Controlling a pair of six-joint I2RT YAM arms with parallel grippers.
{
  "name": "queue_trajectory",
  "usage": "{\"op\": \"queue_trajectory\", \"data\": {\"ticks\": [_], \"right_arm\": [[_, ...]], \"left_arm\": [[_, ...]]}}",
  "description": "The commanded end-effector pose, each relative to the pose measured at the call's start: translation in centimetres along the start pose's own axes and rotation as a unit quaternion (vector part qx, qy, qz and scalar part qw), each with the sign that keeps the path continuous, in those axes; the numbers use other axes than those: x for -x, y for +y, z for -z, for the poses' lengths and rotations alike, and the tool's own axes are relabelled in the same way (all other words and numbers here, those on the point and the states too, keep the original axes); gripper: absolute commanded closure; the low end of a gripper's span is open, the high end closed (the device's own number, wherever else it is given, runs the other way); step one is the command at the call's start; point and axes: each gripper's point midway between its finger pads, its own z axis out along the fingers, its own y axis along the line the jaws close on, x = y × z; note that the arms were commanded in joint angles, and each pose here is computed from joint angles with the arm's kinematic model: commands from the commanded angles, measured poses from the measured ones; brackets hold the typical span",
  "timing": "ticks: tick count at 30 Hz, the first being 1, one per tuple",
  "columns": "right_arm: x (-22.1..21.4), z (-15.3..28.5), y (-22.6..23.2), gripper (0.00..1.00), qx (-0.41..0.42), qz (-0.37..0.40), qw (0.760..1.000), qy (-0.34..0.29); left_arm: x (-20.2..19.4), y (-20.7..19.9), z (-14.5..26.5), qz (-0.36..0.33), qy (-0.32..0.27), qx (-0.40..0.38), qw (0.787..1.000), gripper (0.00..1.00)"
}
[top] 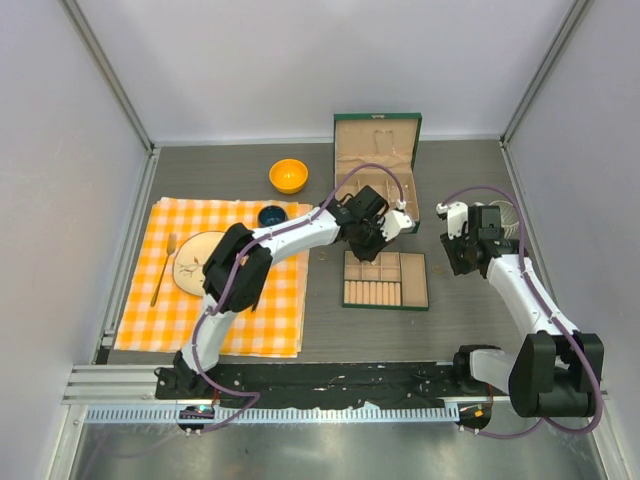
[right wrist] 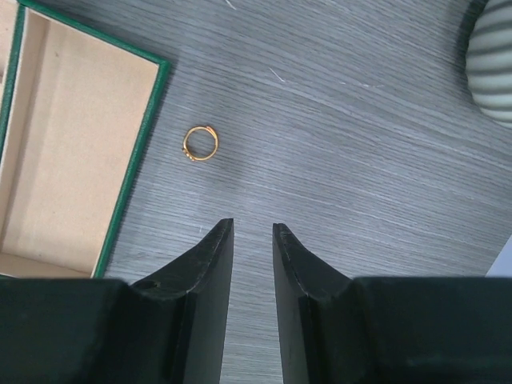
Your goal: Organize the mixed jewelry
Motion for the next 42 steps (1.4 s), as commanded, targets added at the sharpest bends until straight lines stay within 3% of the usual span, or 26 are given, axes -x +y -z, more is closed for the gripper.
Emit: {"op": "queue_trajectory", "data": {"ticks": [1, 14, 30, 42], "right_arm": [[1.3, 0.6, -0.9, 0.68, -0.016, -0.011, 0.999, -0.030], [1.2, 0.6, -1.0, 0.68, -0.014, -0.014, 0.999, -0.030], [1.1, 0.7, -0.9, 0.68, -0.012, -0.016, 0.999, -0.032], [1.0, 0.3, 0.1, 0.68, 0.022, -0.009, 0.999, -0.026]], "left_arm": [[1.9, -0.1, 0.0, -0.007, -0.024, -0.006, 1.000, 0.91], [0.7, 0.0, -0.7, -0.007, -0.010, -0.003, 1.000, 0.84], [0.3, 0.5, -0.2, -0.011, -0.003, 0.015, 1.000, 0.65], [3.1, 0.4, 5.7, -0.018, -0.056, 0.054, 0.997, 0.63]]}}
